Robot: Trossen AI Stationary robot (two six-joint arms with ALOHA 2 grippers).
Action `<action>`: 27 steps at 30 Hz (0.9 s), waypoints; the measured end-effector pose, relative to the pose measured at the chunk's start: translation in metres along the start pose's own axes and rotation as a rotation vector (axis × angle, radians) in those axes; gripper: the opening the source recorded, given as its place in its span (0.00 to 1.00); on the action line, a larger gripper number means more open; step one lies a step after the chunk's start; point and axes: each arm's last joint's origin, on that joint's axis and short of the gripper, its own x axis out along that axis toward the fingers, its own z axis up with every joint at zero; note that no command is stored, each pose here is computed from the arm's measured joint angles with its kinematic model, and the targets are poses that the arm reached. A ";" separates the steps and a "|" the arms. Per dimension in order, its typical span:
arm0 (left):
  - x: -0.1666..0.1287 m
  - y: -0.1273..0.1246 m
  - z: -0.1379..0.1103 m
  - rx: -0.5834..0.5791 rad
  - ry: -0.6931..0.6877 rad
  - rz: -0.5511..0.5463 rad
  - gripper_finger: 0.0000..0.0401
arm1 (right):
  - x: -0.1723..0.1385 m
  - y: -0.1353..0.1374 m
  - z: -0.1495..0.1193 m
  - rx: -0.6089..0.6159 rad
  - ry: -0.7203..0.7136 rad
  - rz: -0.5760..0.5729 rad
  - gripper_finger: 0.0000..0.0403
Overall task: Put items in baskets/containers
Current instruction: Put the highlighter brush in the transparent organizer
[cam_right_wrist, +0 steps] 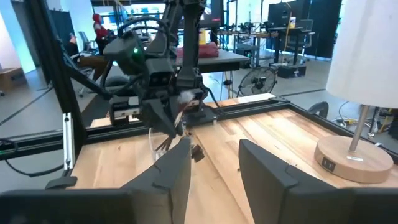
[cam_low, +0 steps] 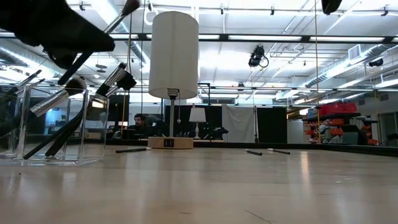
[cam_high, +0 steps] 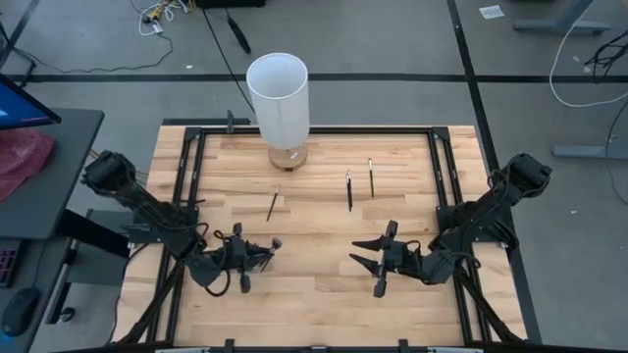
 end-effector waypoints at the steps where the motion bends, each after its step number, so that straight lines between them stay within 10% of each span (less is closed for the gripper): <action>1: 0.000 0.001 -0.003 0.005 0.004 0.002 0.07 | 0.001 0.000 0.000 0.005 0.000 -0.003 0.34; 27: 0.010 0.001 -0.026 -0.020 0.127 -0.053 0.09 | 0.003 -0.002 0.001 0.018 -0.006 0.006 0.34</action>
